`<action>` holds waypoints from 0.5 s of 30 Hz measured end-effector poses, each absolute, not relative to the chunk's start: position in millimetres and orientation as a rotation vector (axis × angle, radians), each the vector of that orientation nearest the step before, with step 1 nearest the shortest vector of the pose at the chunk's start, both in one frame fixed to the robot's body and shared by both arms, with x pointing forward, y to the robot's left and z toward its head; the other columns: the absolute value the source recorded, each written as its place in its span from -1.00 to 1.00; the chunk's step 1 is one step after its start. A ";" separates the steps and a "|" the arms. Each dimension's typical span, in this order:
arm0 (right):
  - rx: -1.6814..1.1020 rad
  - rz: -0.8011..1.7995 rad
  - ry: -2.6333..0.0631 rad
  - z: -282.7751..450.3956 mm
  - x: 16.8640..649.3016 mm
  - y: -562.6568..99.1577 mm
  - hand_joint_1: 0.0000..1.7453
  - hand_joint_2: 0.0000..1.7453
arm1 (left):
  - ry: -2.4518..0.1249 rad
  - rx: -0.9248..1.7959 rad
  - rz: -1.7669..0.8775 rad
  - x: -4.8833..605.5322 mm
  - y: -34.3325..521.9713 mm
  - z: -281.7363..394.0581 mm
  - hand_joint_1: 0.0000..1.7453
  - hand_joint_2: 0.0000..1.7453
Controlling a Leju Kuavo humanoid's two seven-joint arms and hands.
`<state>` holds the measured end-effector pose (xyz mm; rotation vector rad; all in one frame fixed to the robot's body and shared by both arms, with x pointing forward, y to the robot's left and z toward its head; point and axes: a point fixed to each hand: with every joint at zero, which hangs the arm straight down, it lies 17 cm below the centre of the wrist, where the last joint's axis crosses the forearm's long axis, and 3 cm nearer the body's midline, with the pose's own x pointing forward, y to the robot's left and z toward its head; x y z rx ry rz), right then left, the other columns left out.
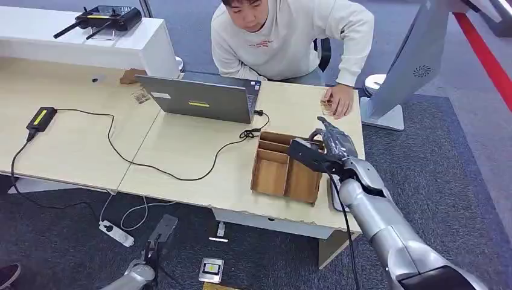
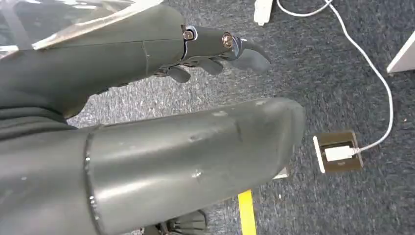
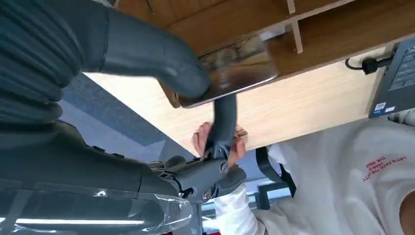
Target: Pass the card to the sensor for recognition and then transmit it.
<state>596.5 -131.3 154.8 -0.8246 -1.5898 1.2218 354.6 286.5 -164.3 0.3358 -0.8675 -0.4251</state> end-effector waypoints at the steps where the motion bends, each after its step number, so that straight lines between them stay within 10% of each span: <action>1: -0.825 1.220 -1.589 154.8 596.7 -131.8 1.00 1.00 | -0.867 0.337 -0.426 354.6 287.0 -164.3 -1.00 -1.00; 15: -0.855 1.179 -1.557 151.4 599.2 -147.3 1.00 1.00 | -0.876 0.371 -0.453 357.3 295.0 -161.8 -1.00 -1.00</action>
